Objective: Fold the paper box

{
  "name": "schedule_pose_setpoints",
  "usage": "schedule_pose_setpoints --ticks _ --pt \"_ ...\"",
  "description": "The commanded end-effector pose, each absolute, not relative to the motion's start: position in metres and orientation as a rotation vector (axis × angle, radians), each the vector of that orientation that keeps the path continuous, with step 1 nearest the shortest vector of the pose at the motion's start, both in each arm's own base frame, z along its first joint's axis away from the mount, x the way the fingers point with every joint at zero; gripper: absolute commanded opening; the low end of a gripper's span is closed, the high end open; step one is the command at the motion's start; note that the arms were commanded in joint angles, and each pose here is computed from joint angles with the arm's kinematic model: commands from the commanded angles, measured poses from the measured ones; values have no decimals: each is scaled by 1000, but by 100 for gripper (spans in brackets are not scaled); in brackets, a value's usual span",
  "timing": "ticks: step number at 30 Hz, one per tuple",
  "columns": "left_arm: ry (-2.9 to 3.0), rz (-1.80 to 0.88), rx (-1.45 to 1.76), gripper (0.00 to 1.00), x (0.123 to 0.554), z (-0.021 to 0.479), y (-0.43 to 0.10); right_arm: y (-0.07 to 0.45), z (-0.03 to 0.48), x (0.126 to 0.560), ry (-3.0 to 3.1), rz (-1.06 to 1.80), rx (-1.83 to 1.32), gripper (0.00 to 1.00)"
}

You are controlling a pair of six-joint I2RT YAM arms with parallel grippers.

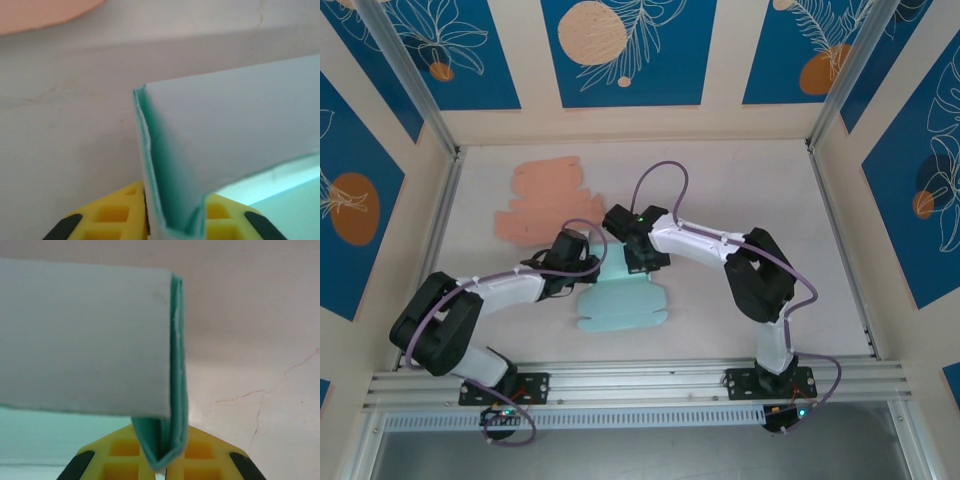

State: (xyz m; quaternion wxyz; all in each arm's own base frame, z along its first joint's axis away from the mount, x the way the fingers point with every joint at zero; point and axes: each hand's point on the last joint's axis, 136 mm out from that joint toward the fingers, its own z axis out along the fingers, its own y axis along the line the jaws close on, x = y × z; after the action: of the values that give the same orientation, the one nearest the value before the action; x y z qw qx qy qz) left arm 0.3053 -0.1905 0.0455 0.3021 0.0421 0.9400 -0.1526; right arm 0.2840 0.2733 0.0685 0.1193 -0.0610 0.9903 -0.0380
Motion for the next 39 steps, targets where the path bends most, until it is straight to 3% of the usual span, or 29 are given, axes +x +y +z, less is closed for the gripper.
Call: schedule_pose_setpoints --ticks 1,3,11,19,27,35,39 --pt "2497 -120 114 9 307 44 -160 253 88 282 2825 -208 -65 0" --pt "2493 -48 102 1 308 45 -152 251 89 281 2813 -218 -31 0" --pt "2491 141 20 0 309 46 -126 223 83 279 2748 -447 87 0" --pt "2541 -33 -47 0 303 37 -133 224 44 285 2832 -522 7 0" --pt "2617 -108 20 0 303 26 -147 241 31 306 2872 -412 -128 24" --pt "2644 -107 81 0 304 23 -152 240 34 323 2862 -388 -150 24" --pt "2660 -82 84 0 305 22 -149 215 28 323 2870 -540 -113 17"
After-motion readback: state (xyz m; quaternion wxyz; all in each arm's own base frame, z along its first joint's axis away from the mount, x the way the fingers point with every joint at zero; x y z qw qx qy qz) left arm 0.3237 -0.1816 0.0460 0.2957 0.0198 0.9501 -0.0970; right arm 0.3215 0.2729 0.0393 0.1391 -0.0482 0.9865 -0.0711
